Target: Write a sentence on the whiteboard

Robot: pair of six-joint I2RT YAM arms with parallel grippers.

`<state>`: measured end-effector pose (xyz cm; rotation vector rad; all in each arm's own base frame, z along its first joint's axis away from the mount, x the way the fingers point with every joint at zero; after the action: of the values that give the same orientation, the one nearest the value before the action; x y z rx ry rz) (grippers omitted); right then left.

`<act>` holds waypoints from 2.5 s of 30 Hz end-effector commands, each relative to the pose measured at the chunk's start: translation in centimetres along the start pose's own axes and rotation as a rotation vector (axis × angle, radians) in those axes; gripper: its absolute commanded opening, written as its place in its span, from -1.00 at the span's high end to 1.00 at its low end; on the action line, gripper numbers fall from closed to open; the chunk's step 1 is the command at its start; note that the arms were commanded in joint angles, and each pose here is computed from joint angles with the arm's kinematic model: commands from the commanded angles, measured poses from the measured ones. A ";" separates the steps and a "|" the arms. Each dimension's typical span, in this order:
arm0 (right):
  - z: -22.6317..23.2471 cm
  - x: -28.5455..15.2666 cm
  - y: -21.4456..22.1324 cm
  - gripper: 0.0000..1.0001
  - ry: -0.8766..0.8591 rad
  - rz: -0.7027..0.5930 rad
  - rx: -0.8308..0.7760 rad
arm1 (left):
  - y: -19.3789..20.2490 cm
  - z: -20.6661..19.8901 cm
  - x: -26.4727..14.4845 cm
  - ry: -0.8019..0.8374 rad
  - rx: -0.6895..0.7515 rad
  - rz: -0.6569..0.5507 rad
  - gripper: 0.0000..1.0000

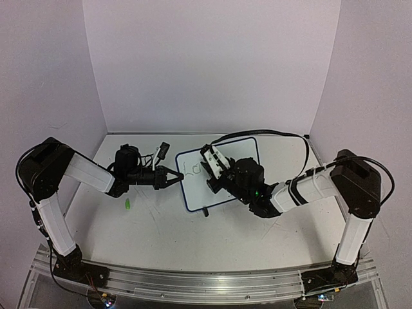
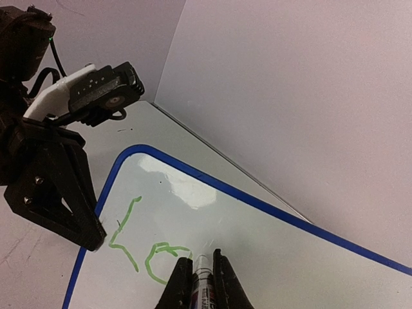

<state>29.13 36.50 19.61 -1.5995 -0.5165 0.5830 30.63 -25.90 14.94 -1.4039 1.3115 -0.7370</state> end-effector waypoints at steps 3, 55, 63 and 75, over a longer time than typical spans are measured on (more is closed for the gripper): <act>0.1 0.8 -1.1 1.00 0.015 -0.041 0.007 | -1.3 0.1 0.0 -0.019 0.075 -0.014 1.00; -1.2 -0.7 -2.1 1.00 0.100 -0.079 0.011 | -1.3 0.2 0.1 -0.018 0.073 -0.007 1.00; -1.1 -3.4 -2.4 1.00 0.052 -0.089 0.052 | -1.3 0.2 0.2 -0.016 0.075 -0.008 1.00; -1.5 -1.3 -1.0 1.00 0.066 -0.053 0.054 | -1.3 0.1 0.0 -0.019 0.074 -0.007 1.00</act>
<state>28.23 34.22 19.83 -1.5871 -0.4742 0.5278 30.79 -26.00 15.07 -1.3933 1.3116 -0.7387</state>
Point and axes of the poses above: each gripper's point midway between its finger pads, its own x axis out along the fingers, its own z axis along the line the jaws close on, y = z × x, the point moved 7 cm from there along -x, back along the fingers, and after that the axes turned 15 degrees about x, right-handed, at the moved point
